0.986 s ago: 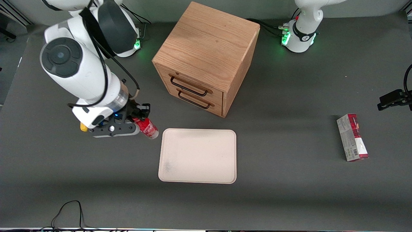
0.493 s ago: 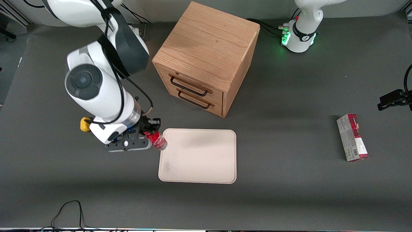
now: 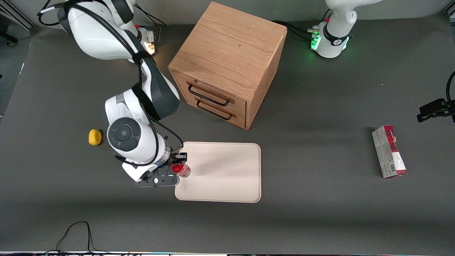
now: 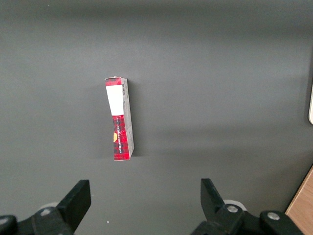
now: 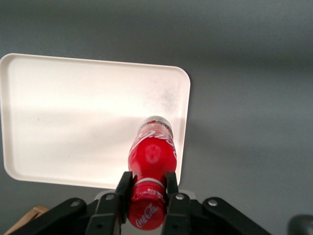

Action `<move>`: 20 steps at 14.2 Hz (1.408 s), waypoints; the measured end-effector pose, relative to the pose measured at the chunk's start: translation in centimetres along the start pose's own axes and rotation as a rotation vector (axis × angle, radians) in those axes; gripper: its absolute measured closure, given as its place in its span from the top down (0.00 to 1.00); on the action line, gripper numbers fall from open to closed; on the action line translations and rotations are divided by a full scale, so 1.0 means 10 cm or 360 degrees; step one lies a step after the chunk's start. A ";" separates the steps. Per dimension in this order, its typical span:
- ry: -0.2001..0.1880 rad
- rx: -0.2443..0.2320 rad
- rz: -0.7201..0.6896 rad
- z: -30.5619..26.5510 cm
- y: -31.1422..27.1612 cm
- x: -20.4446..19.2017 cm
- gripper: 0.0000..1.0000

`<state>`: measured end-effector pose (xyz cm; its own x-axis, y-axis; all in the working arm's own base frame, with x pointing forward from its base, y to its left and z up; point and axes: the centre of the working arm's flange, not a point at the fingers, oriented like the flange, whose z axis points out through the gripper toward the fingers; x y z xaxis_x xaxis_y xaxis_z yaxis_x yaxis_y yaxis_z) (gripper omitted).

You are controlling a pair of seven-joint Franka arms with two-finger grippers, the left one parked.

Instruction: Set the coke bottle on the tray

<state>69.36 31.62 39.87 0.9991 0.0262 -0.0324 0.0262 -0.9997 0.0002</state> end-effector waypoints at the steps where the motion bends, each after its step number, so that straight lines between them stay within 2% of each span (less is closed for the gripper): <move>1: -0.0006 -0.0002 0.0002 0.10 0.00 0.02 0.32; 9: -0.0010 -0.0005 0.0013 0.73 -0.03 0.17 0.32; 12: -0.0004 -0.0002 0.0025 0.74 -0.03 0.18 0.32; 13: -0.0005 -0.0003 0.0035 0.75 -0.03 0.18 0.37; 19: -0.0001 -0.0001 0.0067 0.64 -0.05 0.16 0.95; 20: -0.0019 -0.0009 0.0065 0.54 -0.05 0.13 1.00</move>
<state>70.46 32.14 34.44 0.9989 -0.0148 -0.0444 -0.0145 -0.9999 0.0075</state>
